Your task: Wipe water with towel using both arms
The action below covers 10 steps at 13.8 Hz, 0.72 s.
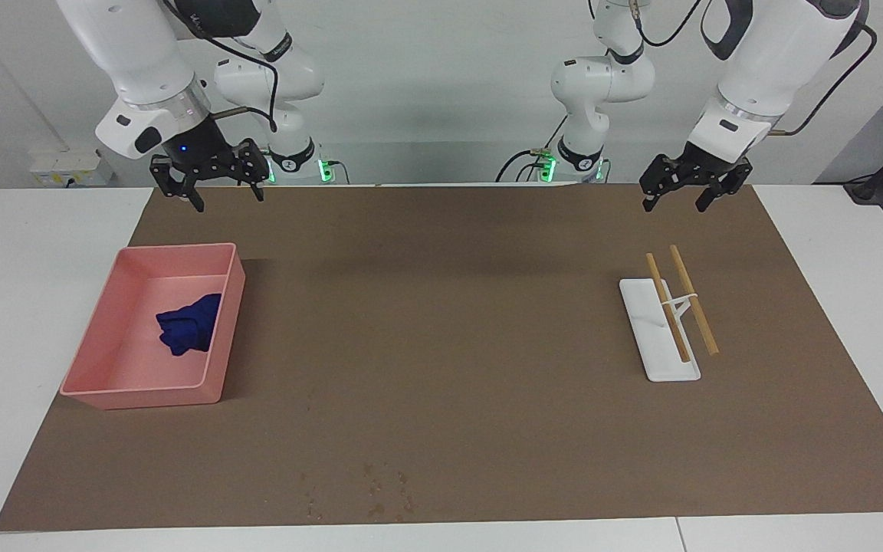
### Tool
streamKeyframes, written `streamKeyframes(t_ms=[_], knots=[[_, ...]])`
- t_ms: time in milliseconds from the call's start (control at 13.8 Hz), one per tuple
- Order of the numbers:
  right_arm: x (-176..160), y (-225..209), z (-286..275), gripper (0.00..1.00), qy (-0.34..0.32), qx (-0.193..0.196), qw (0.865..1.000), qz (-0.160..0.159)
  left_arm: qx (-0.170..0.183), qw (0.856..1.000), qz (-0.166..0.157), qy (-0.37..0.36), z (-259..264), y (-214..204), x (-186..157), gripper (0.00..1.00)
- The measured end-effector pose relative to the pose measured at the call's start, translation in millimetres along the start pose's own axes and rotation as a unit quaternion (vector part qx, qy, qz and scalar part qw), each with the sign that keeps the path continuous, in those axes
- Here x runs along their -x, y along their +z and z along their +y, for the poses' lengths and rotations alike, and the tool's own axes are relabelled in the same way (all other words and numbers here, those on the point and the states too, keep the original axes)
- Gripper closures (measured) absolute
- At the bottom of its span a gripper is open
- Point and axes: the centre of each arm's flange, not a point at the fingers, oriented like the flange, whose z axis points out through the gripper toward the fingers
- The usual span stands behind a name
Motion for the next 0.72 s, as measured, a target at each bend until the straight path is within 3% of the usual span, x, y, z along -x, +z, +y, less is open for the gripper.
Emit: streamKeyframes(t_ms=[723], knots=[[-1.9, -4.9, 19.8, 0.0, 0.038, 0.0, 0.999, 0.012, 0.0, 1.0, 0.0, 0.0, 0.0, 0.0, 0.0, 0.0]])
